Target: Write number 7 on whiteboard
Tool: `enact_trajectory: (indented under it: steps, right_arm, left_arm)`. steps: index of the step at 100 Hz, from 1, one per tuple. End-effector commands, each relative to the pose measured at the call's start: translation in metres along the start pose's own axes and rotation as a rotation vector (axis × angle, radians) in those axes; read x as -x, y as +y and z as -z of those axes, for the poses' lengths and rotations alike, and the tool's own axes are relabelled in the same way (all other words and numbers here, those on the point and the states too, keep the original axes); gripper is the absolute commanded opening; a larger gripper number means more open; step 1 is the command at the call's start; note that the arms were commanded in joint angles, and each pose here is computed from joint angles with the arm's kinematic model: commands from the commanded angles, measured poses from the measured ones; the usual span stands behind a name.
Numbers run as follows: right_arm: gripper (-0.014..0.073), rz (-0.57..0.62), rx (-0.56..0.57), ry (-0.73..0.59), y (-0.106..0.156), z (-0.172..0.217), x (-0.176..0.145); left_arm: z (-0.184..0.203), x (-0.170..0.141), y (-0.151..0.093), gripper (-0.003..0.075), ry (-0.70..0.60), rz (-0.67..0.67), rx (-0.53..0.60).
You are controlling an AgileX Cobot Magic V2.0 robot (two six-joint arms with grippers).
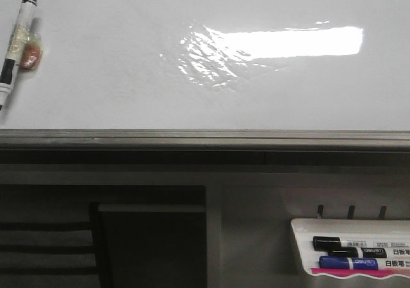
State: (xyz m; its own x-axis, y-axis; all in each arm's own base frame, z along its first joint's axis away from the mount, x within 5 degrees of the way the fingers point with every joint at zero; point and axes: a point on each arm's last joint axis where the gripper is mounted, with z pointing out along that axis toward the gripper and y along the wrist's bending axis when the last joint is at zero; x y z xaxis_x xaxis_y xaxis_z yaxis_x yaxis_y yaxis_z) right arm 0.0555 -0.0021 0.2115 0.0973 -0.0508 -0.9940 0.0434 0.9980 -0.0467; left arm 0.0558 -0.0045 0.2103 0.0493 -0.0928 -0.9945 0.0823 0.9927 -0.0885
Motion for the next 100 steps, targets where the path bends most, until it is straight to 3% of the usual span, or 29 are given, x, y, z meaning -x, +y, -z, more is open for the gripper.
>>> enact_trajectory:
  steps: [1, 100]
  right_arm:
    - [-0.0071, 0.016, 0.0, -0.067, 0.0006, 0.0012, -0.0021]
    - [-0.0071, 0.014, 0.002, -0.094, 0.0008, 0.0014, 0.0003]
  left_arm:
    - [0.0016, -0.0032, 0.0011, -0.002, -0.071, 0.006, 0.003]
    - [0.0018, -0.0006, 0.0012, -0.002, -0.1, 0.006, 0.004]
